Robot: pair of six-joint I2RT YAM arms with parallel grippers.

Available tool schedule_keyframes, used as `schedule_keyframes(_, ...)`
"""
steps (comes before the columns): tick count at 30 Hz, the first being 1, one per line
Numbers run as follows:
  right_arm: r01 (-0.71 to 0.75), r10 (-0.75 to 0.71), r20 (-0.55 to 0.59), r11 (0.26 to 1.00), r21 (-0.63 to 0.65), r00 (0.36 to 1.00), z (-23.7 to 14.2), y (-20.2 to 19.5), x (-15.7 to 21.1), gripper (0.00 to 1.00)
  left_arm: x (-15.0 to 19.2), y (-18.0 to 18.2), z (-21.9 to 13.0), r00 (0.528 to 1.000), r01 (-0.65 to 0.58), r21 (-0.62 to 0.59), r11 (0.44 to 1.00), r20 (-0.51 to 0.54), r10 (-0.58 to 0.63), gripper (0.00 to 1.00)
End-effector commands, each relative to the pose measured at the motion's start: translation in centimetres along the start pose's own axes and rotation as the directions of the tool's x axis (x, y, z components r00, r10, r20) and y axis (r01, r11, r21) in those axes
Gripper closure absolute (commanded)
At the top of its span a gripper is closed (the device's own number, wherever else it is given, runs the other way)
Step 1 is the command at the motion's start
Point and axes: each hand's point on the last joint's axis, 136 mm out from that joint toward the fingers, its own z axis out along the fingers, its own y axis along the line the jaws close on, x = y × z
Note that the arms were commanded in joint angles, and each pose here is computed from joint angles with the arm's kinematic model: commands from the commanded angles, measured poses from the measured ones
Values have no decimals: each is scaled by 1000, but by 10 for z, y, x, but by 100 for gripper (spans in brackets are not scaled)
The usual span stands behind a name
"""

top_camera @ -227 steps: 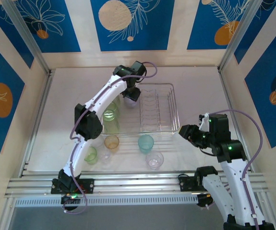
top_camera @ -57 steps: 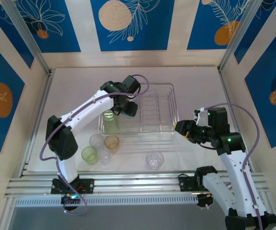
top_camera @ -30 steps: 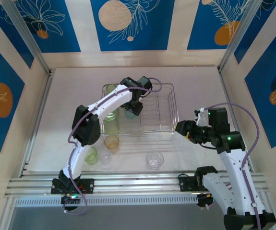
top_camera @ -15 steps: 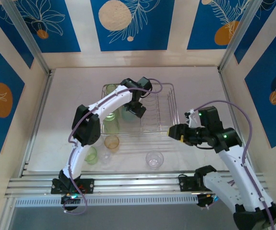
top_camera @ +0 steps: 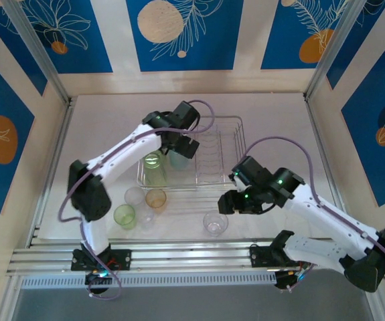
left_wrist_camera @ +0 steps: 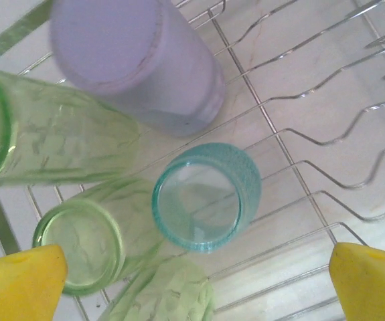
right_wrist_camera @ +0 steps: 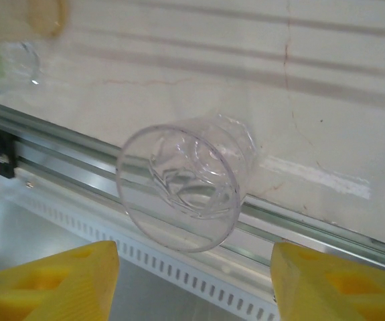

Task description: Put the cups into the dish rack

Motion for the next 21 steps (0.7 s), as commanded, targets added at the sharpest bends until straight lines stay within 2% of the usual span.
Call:
schedule_keyframes(1, -3, 8, -59, 996, 87, 998, 18, -7, 12, 38, -8, -2, -38, 977, 76, 88, 993, 191, -92, 0)
schedule_keyframes(4, 19, -5, -104, 990, 137, 995, 33, -6, 15, 39, 5, -4, -60, 927, 129, 209, 969, 323, -193, 0)
schedule_keyframes(7, 30, -4, -128, 979, 202, 992, 43, -9, 12, 40, 23, -11, -83, 837, 136, 374, 917, 452, -308, 0)
schedule_keyframes(10, 46, -6, -154, 964, 261, 988, 51, -12, 11, 41, 46, -19, -93, 765, 122, 513, 849, 496, -410, 0)
schedule_keyframes(12, 55, -6, -164, 954, 295, 986, 55, -15, 10, 42, 59, -23, -96, 748, 111, 568, 815, 493, -445, 0)
schedule_keyframes(15, 66, -9, -176, 946, 318, 984, 62, -17, 8, 45, 76, -29, -95, 750, 91, 606, 790, 480, -455, 0)
schedule_keyframes(21, 63, -18, -149, 949, 308, 989, 65, -9, -2, 65, 91, -27, -96, 745, 86, 613, 786, 484, -459, 0)
